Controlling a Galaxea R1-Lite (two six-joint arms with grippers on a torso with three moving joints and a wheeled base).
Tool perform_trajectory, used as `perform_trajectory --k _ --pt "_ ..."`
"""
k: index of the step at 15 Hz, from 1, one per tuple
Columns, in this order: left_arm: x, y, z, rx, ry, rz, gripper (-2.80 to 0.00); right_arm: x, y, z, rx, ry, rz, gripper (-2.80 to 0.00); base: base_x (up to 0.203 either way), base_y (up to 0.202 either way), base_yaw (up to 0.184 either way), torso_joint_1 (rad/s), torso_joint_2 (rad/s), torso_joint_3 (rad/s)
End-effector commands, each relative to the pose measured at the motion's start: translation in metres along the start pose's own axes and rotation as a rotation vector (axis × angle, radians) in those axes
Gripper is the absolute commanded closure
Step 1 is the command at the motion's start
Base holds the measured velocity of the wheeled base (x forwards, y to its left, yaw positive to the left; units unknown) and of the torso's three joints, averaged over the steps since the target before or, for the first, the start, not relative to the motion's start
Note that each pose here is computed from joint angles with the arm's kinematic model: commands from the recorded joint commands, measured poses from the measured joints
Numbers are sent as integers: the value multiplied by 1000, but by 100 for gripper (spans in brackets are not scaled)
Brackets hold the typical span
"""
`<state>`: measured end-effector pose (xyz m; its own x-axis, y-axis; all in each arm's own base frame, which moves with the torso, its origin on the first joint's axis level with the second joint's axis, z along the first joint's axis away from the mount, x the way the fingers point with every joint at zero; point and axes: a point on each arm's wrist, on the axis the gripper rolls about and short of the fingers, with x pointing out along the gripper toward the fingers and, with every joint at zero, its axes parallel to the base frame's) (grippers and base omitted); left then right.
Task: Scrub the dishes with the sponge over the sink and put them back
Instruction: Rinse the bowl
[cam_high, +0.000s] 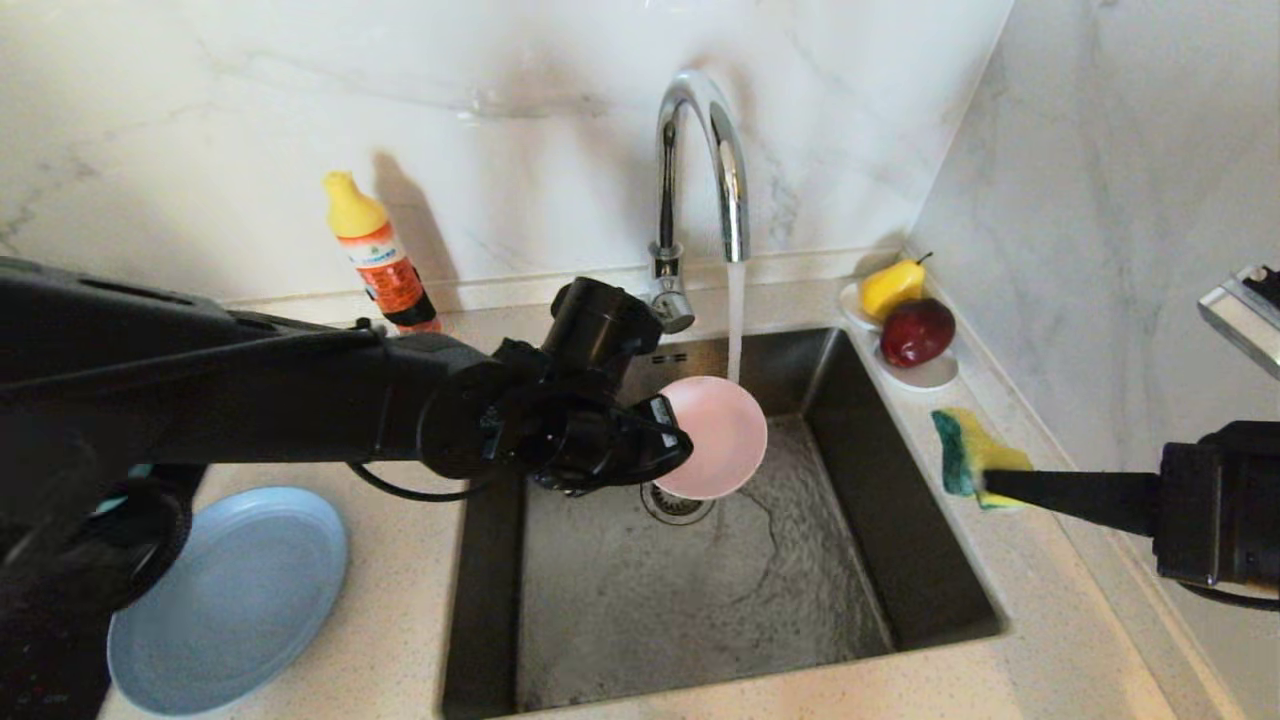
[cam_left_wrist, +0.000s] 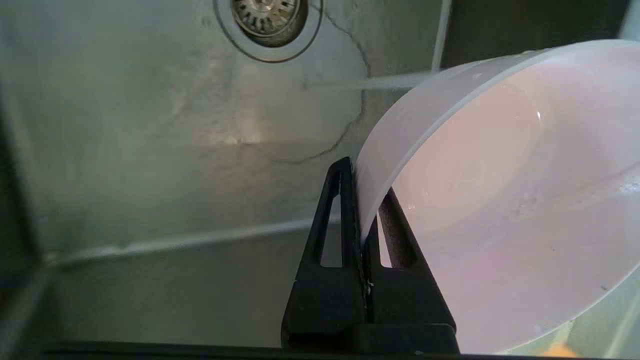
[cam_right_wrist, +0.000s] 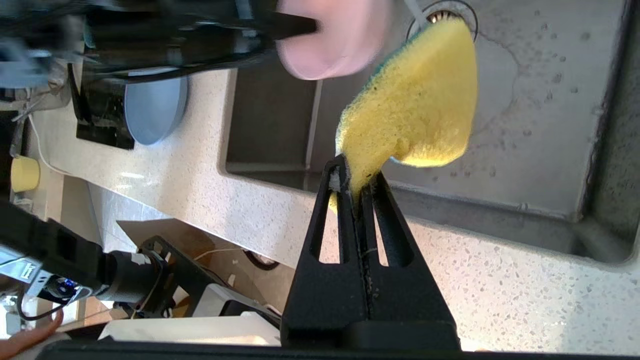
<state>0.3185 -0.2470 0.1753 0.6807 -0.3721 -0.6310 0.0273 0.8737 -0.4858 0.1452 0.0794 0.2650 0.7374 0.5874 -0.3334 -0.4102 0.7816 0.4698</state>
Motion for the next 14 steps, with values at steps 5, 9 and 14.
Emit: perform_trajectory --k 5,9,14 --pt "46 -6 -2 -66 10 13 0 3 -5 1 10 1 -18 0 0 0 0 0 0 0" --pt "52 -10 0 -98 1 2 0 -2 -8 2 16 -17 -32 0 0 0 0 0 0 0" --pt "53 -7 -3 -117 11 19 0 -3 -7 3 16 -24 -31 0 0 0 0 0 0 0"
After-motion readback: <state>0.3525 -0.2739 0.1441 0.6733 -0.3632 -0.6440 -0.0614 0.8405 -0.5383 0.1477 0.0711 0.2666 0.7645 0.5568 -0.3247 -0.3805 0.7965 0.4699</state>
